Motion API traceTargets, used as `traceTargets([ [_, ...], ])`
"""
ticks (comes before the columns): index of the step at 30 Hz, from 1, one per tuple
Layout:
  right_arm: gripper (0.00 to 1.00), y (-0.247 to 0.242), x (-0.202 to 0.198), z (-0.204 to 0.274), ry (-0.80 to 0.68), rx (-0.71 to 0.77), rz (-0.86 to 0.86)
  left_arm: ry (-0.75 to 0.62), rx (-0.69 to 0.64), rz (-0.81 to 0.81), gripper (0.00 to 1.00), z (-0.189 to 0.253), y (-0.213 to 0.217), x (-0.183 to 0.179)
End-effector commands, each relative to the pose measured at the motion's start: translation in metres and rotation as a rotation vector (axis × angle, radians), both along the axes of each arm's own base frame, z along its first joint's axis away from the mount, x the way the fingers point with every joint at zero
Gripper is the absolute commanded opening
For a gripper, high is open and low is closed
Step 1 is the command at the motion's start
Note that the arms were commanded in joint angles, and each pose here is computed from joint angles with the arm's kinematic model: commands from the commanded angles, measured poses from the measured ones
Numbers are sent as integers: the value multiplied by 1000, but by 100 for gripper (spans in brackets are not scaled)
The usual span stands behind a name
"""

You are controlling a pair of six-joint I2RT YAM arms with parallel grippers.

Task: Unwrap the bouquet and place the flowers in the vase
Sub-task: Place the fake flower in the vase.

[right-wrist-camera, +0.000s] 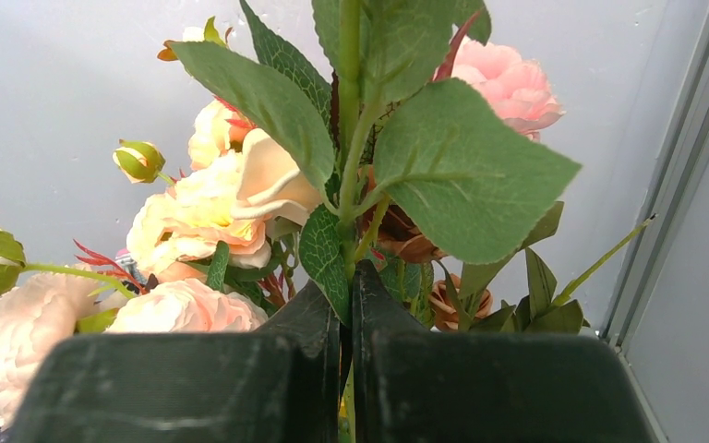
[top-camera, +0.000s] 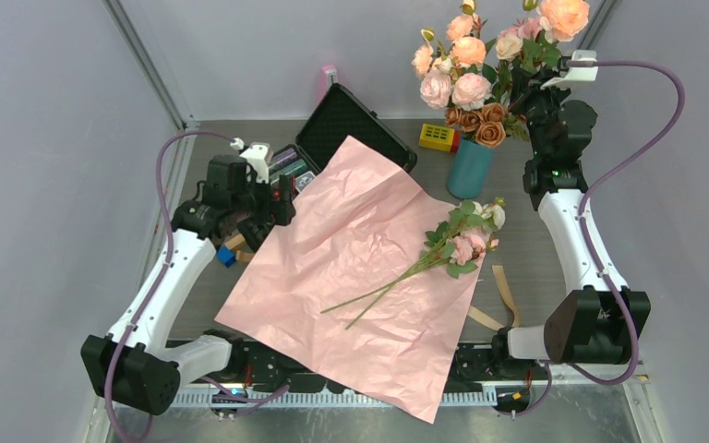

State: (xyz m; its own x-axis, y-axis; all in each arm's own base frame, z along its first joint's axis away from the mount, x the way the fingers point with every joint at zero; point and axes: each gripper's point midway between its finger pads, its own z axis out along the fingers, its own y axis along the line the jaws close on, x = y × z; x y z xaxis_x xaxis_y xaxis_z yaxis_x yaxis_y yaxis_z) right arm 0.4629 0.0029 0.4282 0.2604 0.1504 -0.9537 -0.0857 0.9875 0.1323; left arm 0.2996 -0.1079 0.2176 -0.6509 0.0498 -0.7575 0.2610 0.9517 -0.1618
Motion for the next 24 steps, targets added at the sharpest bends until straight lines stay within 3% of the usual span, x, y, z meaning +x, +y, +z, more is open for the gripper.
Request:
traceTargets([
  [1, 0, 5, 6, -87, 288, 20, 12, -24, 5, -5, 93, 3, 1, 5],
  [13, 0, -5, -20, 20, 26, 41, -54, -12, -2, -10, 93, -2, -1, 4],
  [24, 0, -14, -24, 34, -33, 25, -113, -12, -2, -10, 93, -3, -1, 3],
])
